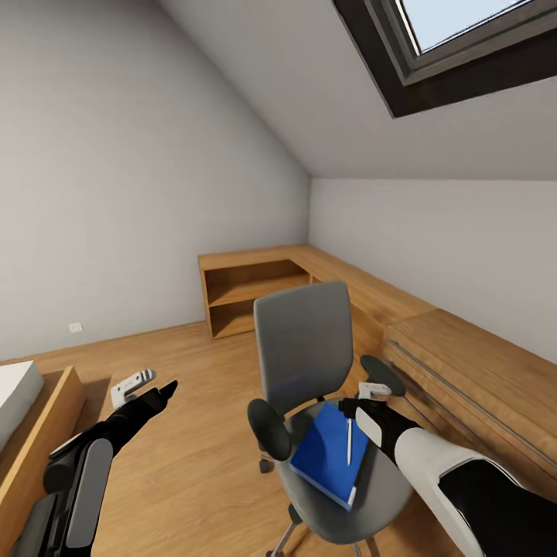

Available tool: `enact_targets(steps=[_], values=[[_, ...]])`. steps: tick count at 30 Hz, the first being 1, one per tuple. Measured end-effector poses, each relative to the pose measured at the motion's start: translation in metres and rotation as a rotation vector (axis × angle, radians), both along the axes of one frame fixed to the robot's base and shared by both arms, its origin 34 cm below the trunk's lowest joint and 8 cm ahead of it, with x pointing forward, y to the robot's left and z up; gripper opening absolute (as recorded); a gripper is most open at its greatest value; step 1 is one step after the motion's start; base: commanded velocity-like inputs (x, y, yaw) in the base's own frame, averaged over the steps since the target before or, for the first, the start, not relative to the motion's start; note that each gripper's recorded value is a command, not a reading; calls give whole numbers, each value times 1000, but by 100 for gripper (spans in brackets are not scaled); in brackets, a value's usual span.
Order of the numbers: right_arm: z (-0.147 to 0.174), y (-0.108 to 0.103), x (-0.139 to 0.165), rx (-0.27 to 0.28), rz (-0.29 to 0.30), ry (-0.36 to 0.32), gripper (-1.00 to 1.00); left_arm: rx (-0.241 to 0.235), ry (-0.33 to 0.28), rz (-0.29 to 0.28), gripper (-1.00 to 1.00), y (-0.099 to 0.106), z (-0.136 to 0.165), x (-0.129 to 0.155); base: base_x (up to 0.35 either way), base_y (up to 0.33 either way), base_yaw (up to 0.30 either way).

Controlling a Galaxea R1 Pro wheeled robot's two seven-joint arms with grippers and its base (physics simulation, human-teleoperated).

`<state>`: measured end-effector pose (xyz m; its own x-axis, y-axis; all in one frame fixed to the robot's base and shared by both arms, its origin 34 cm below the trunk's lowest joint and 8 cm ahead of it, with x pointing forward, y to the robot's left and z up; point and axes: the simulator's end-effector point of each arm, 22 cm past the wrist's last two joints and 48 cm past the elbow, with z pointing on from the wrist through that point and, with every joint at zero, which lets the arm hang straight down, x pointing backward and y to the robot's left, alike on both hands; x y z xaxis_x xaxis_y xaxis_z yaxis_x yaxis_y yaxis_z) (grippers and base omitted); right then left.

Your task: In the bedroom, organize the workspace by keeping the computer under the desk, ensuring the monitor is on the desk, placing the keyboard on the desk next to the monitor, placing the mouse on the desk next to the keyboard, moving the folder from the swivel chair onto the desk next to the mouse, stacking the notebook on top of the folder with the pen on top of the notebook, and positioning the swivel chair next to the desk.

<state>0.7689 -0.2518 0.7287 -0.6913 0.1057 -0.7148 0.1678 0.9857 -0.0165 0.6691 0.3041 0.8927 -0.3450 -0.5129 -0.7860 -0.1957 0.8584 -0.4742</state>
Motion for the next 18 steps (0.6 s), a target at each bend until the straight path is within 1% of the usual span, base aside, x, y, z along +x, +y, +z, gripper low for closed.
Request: enact_targets(steps=[5, 11, 18], values=[[-9, 2, -1, 19, -12, 1, 100, -2, 0, 1, 100, 0, -9, -1, 0, 0, 19], [-21, 3, -2, 26, -16, 3, 100, -2, 2, 2, 100, 0, -20, -1, 0, 0, 193], [-34, 2, -3, 24, -18, 1, 100, -4, 4, 2, 100, -1, -34, -2, 0, 0, 40]])
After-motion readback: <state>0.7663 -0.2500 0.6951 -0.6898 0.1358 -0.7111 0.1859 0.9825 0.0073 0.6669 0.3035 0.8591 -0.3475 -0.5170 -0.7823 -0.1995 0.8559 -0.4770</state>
